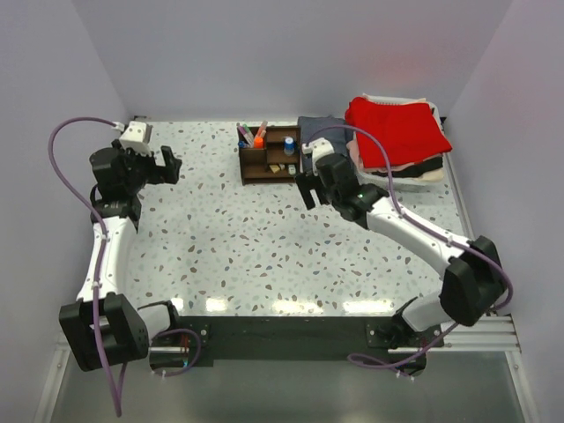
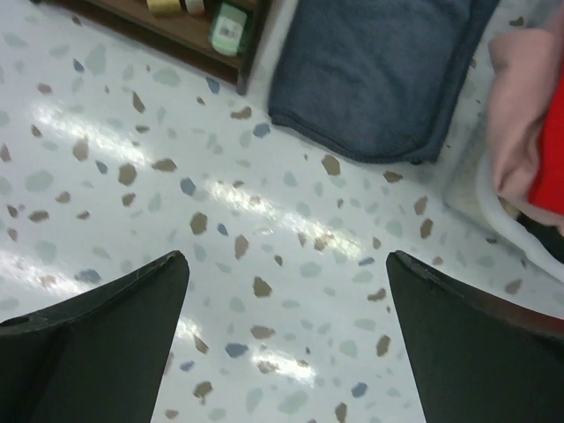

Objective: Sort the stationery into containers
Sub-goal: Reset both arms

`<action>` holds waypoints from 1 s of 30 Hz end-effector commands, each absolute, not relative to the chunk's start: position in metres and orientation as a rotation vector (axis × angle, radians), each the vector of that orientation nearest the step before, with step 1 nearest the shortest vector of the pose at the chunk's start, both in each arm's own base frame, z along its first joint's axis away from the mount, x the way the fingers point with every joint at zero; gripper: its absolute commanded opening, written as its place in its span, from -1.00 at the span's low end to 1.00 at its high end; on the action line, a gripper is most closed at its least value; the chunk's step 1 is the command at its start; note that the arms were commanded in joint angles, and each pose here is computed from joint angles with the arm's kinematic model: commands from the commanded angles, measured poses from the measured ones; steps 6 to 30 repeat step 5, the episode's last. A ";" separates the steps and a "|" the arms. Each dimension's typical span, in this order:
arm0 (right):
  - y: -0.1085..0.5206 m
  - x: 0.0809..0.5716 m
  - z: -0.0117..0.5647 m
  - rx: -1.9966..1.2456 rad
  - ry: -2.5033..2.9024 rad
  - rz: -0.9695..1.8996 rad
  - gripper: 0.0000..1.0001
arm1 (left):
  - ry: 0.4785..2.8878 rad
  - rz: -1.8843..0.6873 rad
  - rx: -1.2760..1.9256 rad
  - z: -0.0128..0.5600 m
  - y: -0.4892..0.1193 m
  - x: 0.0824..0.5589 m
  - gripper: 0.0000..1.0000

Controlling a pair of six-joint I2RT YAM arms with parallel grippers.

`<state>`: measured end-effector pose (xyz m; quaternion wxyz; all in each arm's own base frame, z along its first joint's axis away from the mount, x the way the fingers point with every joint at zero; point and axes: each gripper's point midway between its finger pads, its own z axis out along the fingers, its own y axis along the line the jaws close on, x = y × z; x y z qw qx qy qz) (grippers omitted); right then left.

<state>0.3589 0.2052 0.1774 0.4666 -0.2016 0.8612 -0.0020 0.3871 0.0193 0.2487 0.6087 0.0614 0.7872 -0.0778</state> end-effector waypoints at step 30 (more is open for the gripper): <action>0.157 0.335 0.198 -0.556 1.995 -0.131 0.98 | 1.819 -0.182 0.252 0.250 -0.001 0.388 1.00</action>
